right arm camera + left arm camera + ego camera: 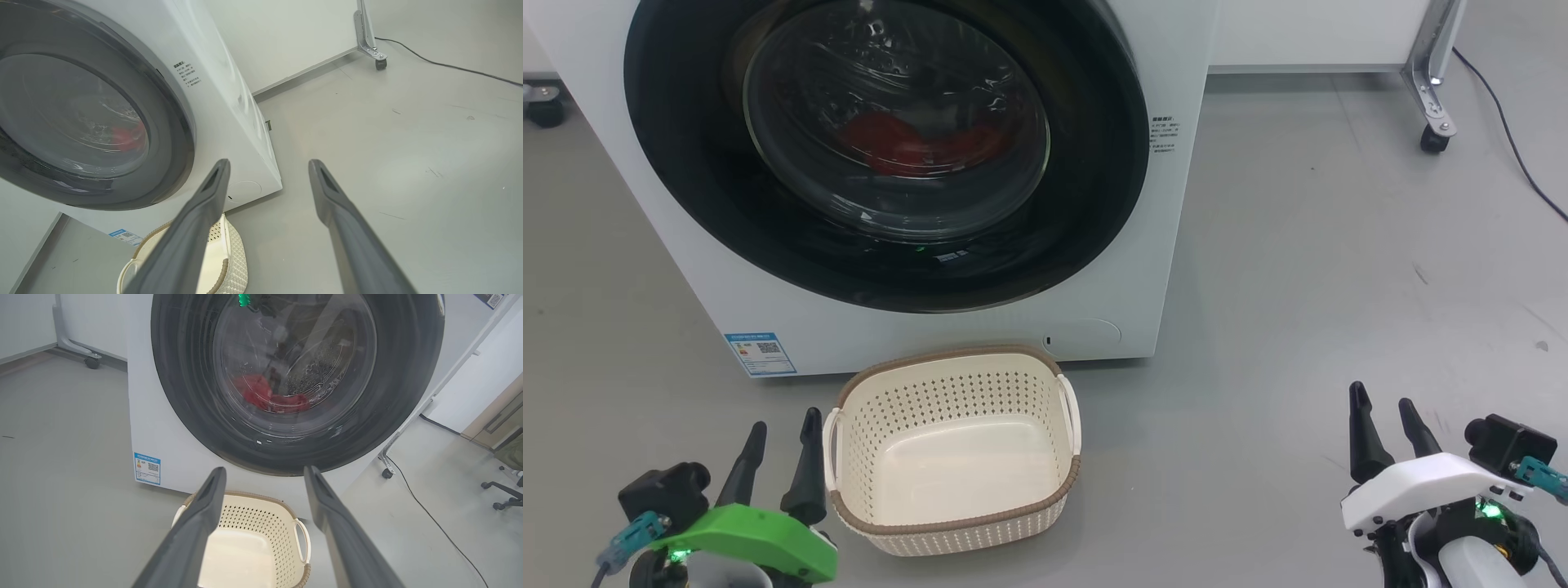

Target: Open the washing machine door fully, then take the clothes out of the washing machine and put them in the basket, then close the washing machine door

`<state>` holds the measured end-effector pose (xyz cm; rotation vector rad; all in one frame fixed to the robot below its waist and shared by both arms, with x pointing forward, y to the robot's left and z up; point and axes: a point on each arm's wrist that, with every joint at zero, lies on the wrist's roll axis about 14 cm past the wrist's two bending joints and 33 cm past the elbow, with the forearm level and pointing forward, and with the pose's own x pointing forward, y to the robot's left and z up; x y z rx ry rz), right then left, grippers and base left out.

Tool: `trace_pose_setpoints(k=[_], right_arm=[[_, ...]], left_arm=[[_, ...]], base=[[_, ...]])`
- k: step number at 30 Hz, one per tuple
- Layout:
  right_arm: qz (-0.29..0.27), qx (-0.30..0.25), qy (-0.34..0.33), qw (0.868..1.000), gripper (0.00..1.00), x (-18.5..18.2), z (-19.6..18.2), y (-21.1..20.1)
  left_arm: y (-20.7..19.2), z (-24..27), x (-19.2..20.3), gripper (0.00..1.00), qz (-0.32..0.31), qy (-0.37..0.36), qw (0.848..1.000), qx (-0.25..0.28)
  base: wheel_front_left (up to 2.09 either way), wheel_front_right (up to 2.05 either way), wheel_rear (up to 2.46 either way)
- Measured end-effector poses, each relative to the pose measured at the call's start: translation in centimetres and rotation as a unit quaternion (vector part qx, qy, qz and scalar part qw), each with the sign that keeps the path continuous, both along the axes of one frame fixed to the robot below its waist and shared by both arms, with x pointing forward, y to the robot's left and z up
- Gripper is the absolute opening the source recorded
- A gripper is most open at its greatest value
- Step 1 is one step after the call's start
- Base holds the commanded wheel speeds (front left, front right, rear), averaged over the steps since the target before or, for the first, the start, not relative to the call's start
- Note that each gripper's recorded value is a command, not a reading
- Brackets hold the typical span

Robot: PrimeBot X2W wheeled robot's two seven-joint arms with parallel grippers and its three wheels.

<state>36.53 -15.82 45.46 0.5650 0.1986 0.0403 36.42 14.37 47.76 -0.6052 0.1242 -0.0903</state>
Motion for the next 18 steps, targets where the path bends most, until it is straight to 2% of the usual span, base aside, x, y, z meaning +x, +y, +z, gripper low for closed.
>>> trace_pose_setpoints(k=[18], right_arm=[[0.042, -0.126, -0.038, 0.990, 1.00, -0.3, 0.5, 1.6]], left_arm=[[-1.8, 0.7, -0.3, 1.00, -0.035, -0.045, 0.991, 0.122]], base=[[0.00, 0.00, 0.00]])
